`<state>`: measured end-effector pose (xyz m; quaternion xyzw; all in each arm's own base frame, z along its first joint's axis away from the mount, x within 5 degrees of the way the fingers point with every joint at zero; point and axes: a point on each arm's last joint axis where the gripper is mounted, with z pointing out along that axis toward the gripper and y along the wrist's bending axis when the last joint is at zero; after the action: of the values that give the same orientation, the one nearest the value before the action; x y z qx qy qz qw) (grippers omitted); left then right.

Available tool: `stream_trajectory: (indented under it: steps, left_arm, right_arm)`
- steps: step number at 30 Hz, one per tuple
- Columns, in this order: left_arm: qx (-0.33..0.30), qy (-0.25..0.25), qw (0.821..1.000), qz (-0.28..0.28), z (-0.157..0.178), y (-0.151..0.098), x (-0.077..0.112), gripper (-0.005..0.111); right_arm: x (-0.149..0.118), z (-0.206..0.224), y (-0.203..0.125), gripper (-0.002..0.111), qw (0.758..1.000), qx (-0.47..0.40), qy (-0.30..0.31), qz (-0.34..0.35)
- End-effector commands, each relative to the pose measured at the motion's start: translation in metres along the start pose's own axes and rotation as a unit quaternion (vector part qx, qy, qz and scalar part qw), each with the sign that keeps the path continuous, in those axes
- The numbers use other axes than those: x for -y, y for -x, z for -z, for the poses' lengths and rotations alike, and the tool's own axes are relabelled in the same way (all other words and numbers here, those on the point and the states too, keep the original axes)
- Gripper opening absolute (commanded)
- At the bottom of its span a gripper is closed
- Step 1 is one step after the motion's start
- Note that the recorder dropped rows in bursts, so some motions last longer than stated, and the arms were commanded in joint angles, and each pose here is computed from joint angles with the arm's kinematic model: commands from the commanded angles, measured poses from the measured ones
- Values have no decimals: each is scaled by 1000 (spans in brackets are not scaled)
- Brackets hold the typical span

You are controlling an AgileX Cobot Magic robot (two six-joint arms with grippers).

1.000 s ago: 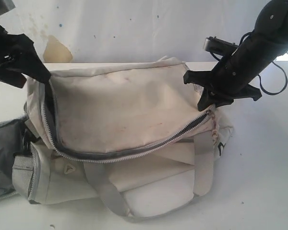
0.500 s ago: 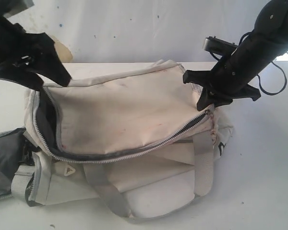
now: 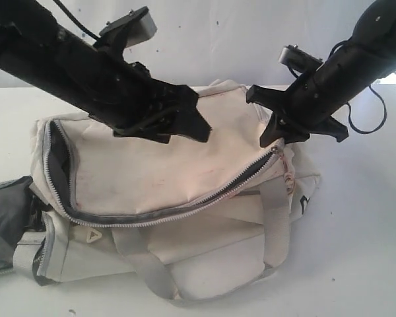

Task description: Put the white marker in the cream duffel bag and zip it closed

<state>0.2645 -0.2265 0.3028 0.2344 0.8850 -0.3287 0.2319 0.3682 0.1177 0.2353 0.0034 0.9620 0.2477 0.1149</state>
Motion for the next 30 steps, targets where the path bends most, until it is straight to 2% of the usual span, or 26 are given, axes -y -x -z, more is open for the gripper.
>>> stream_trajectory:
  steps: [1,10,14,18,20,30]
  left_arm:
    - [53,-7,998,19,-19,-5,14,72]
    - [63,-40,993,90,-56,-18,35,72]
    - [81,-60,984,146,-64,-19,45,72]
    - [64,-86,978,178,-68,-24,57,72]
    - [85,-68,981,160,-73,-24,57,72]
    - [94,-11,980,177,-110,-31,35,72]
  right_arm:
    - [-6,4,0,0,1000,6,27,-10]
    - [-8,5,3,0,999,23,41,-22]
    - [-8,4,3,0,999,24,40,-23]
    - [-8,4,3,0,999,24,40,-20]
    - [-8,4,4,0,999,29,40,-20]
    - [-8,4,5,0,999,30,40,-20]
